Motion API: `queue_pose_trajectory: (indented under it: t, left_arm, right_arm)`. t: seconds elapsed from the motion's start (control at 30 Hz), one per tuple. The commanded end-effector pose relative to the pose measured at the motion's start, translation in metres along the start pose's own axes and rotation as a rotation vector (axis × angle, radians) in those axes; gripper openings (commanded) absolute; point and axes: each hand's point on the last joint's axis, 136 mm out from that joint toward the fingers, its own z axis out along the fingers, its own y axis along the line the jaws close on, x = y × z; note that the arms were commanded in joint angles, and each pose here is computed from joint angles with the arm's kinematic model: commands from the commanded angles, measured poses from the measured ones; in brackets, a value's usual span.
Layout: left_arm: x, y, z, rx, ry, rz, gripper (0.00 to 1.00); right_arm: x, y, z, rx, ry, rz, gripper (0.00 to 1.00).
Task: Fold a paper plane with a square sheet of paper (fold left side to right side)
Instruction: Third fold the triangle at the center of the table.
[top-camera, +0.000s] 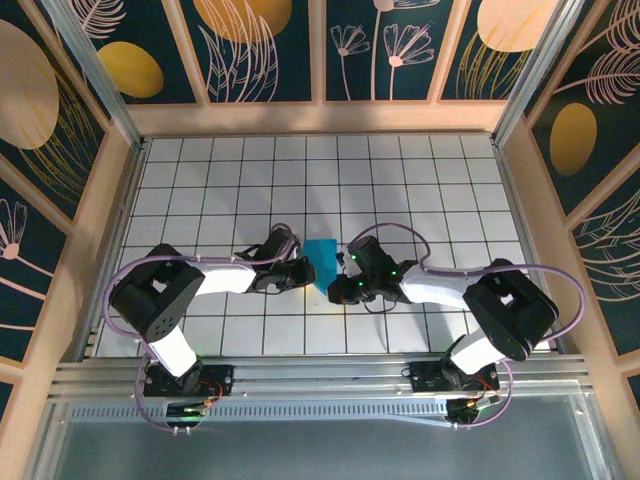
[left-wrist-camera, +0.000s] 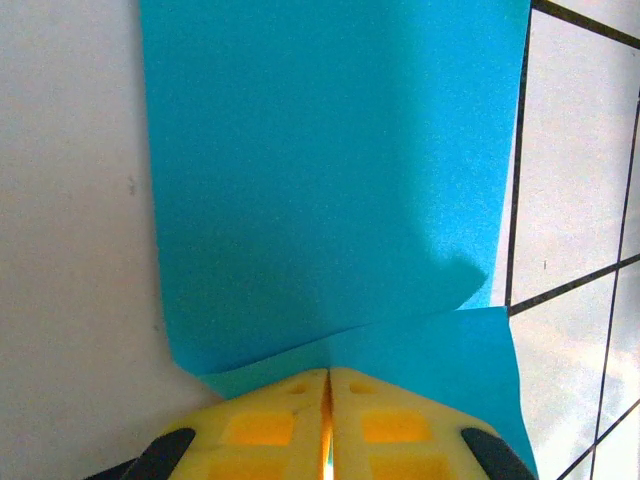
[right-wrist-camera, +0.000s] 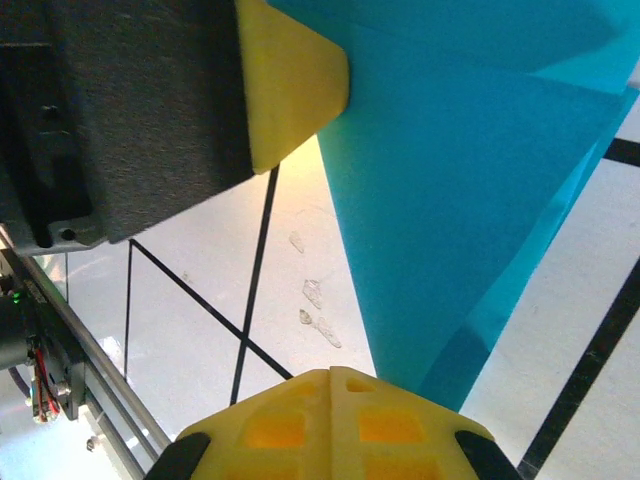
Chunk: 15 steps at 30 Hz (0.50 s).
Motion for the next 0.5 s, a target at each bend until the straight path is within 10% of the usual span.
queue_pose_trajectory:
  t: [0.0,0.47]
  left_arm:
    - [0.022,0.050,0.007,-0.182,0.060,-0.036,0.11]
    - [0.023,0.051,0.007,-0.188,0.062,-0.035,0.11]
  right_arm:
    - [0.007,-0.011,0.005,0.022,0.019,0.024,0.00]
    - [0.013,-0.021,0.010,0.049,0.041,0.044,0.00]
